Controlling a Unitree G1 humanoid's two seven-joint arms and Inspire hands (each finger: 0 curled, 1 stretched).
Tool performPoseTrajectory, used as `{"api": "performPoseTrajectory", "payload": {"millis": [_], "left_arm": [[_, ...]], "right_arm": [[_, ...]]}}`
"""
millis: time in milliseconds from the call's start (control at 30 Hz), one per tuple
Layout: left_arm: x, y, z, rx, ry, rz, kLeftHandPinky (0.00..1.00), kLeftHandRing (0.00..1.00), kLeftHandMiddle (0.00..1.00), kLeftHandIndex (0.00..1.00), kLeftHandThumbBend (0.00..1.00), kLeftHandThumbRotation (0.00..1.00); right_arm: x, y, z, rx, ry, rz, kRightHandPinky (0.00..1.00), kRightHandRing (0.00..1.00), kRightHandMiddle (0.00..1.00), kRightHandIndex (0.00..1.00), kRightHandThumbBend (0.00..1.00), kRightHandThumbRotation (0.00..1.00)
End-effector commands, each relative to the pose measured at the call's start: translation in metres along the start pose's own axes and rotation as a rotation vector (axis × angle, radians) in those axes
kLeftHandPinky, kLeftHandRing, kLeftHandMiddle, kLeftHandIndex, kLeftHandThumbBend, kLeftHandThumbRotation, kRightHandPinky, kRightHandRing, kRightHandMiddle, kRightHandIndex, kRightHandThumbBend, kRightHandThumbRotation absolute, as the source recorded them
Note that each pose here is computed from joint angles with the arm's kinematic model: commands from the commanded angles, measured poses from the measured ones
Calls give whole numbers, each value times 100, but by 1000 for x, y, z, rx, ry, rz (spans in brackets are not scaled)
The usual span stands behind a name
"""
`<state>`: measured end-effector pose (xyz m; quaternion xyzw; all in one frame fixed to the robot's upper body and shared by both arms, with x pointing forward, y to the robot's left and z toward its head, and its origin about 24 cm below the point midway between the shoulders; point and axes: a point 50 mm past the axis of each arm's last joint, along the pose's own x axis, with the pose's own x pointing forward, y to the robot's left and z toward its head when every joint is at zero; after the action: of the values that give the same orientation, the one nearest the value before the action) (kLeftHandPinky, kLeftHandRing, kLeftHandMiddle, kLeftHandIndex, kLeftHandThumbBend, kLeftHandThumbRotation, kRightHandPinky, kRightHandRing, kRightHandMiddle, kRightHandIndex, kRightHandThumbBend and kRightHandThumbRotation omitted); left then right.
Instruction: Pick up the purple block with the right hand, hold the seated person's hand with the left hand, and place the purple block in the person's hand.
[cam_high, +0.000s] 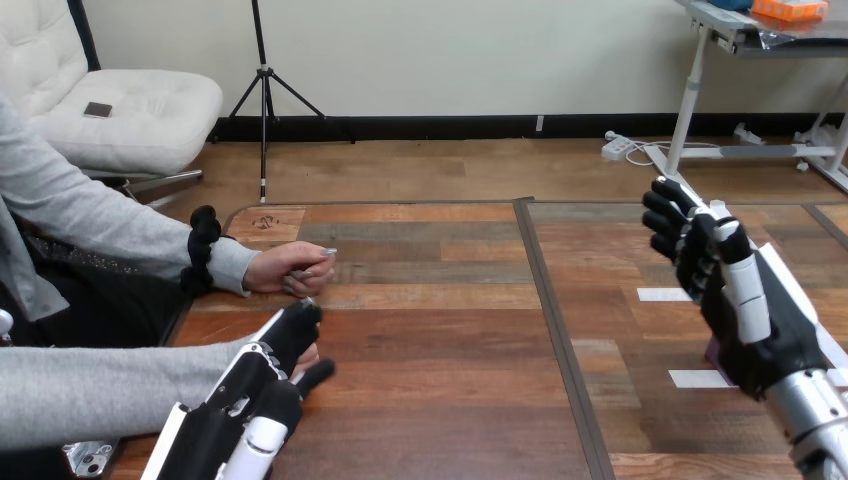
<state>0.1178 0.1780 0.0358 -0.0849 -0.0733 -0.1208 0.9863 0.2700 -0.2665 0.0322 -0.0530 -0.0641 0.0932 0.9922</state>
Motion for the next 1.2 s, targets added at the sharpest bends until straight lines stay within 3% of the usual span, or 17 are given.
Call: {"api": "performPoseTrajectory", "payload": {"millis": [0,233,700,933,1167], "left_arm": [[11,-4,14,32,-101,-46,100,100,99,94,54,92],[10,-2,13,31,-100,-29,100,100,100,95,60,98],[10,-5,12,32,-121,10,100,97,94,89,95,100],[10,-5,11,27,-118,-3,100,96,93,89,99,100],[10,-6,11,27,-121,6,100,96,93,89,98,100]], "right_arm": [[23,-17,26,-54,-105,-30,100,97,95,95,89,100],[27,-28,26,-102,-86,-43,99,97,95,95,85,97],[30,-42,28,-190,-32,-43,98,97,96,94,93,94],[31,-49,26,-222,18,-79,93,95,94,93,98,92],[30,-56,23,-223,59,-114,92,95,94,93,86,87]]}}
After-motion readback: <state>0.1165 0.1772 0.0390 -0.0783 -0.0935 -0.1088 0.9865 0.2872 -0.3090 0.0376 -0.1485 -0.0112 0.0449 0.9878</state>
